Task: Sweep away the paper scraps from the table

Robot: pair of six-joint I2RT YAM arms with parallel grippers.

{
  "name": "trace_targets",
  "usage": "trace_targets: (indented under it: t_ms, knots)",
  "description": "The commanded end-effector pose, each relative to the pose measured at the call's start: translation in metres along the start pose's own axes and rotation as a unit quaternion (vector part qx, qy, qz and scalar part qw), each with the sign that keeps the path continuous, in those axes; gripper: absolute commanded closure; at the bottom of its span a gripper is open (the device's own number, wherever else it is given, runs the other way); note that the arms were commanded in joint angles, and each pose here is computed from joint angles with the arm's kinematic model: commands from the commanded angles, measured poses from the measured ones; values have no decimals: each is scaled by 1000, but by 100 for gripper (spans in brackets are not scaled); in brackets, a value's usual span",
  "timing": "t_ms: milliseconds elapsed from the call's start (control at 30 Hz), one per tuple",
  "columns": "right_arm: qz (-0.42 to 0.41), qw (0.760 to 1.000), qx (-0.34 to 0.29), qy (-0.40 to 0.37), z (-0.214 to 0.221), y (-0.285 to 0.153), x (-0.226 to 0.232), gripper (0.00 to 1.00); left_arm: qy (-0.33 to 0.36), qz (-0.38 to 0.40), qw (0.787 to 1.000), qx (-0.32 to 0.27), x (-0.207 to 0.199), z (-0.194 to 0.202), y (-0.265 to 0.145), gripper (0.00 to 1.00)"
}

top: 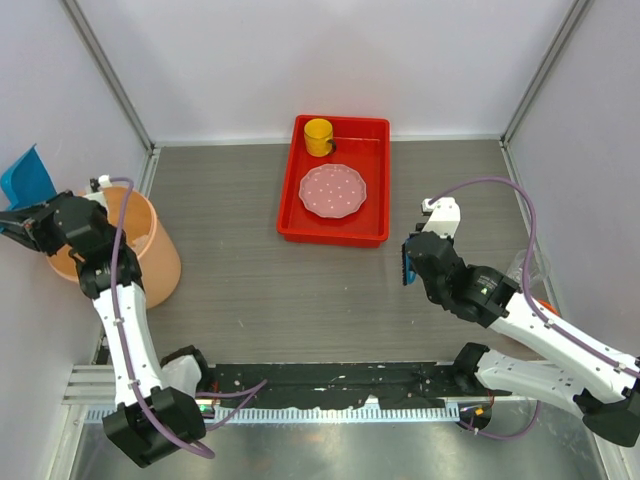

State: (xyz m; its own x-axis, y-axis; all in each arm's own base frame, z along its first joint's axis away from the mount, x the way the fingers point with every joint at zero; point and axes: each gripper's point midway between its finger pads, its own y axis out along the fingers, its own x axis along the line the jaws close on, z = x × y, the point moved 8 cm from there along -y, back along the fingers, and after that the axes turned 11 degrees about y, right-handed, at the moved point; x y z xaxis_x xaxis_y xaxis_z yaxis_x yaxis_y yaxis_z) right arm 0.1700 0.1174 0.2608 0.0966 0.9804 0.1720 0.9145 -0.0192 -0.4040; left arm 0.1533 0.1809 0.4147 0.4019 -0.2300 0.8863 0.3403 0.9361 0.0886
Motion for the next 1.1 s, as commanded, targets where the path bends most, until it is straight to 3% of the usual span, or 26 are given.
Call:
trace_targets:
  t_ms: [0,33,67,100,133,167,200,333,433,633,733,767,900,1067]
  knots:
    - [0,999,-30,13,-12,-3,0,99,-176,1,984,-24,22,24,-7,100]
    - [-1,999,-31,12,-12,-3,0,99,-236,6,971,-44,47,39,-11,100]
    - [-2,999,-35,9,-15,-3,1,99,-197,116,969,-93,25,30,-19,100]
    - [-1,999,-37,8,-15,-3,1,99,-218,156,949,-169,25,22,-26,100]
    - [-1,999,-40,6,-17,-3,1,99,-279,188,920,-201,39,25,-35,100]
    - [-2,999,-46,3,-23,-4,2,99,-244,280,896,-244,20,23,-55,100]
    - [-6,999,-48,1,-26,-5,3,99,-259,319,851,-326,21,10,-69,100]
    - [-29,998,-62,-5,-43,-12,9,99,-259,433,740,-445,13,-1,-118,100]
    - [-48,996,-72,-6,-56,-18,12,99,-233,481,698,-476,-1,-17,-135,100]
    - [-92,991,-94,13,-75,-31,16,99,-170,564,641,-492,-41,-64,-169,100]
    - [-127,987,-101,22,-80,-35,22,99,-150,591,648,-458,-66,-100,-180,100]
    - [-138,985,-99,20,-79,-35,25,99,-147,582,670,-436,-73,-107,-177,100]
    - [-191,979,-65,-7,-66,-27,43,99,-160,559,718,-383,-92,-146,-173,100]
    - [-202,979,-30,-25,-54,-16,58,99,-169,541,749,-343,-102,-204,-168,100]
